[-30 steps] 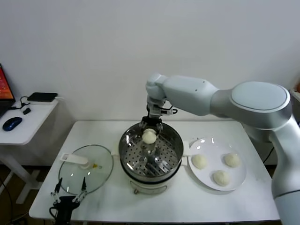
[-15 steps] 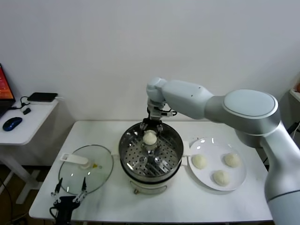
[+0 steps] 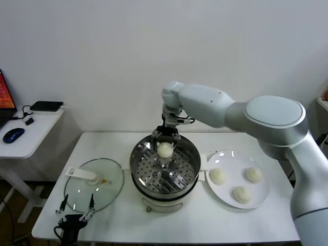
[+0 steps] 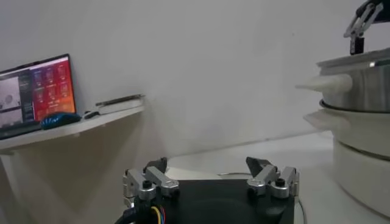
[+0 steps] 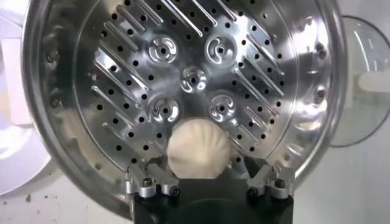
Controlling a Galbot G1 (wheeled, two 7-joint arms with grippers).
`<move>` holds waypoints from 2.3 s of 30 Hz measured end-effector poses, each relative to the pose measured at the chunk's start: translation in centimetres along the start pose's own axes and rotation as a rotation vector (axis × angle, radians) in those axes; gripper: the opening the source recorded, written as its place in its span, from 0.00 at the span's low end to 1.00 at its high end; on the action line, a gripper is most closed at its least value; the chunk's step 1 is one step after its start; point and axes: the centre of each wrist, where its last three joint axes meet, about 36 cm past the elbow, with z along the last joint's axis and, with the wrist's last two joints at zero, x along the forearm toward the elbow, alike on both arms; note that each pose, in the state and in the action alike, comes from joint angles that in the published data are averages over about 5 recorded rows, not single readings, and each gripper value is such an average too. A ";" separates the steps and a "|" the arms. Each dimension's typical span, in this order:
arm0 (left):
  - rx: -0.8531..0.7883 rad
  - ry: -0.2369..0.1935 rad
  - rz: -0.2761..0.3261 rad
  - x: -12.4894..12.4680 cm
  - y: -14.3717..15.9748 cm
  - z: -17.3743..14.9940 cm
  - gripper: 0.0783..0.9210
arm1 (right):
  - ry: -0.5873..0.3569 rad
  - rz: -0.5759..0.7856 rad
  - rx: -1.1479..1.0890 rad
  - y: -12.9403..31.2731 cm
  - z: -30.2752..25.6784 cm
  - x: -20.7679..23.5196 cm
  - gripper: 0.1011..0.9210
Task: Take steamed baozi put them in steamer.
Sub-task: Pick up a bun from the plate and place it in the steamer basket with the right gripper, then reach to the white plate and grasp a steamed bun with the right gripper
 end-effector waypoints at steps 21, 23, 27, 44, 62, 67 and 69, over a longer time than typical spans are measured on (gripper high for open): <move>0.011 -0.007 0.015 -0.1 -0.8 -0.4 0.88 | 0.057 0.072 -0.761 17.0 -3.0 8.9 0.88; 0.013 -0.007 0.016 -0.2 -0.8 -0.3 0.88 | 0.073 0.072 -0.873 18.7 -3.9 8.7 0.88; 0.015 -0.007 0.016 -0.2 -0.9 -0.3 0.88 | 0.081 0.062 -1.065 21.6 -5.6 7.5 0.88; 0.009 0.008 0.010 -0.1 -0.6 0.3 0.88 | 0.119 -0.015 -1.391 26.5 -8.5 -2.4 0.88; -0.010 0.024 0.013 0.0 -0.5 0.9 0.88 | 0.159 -0.033 -1.431 27.2 -8.1 -11.4 0.88; -0.014 0.026 0.014 0.0 -0.5 1.0 0.88 | 0.166 -0.023 -1.433 27.1 -7.9 -12.3 0.88; -0.015 0.025 0.014 -0.1 -0.5 1.0 0.88 | 0.168 -0.021 -1.433 27.0 -7.9 -12.6 0.88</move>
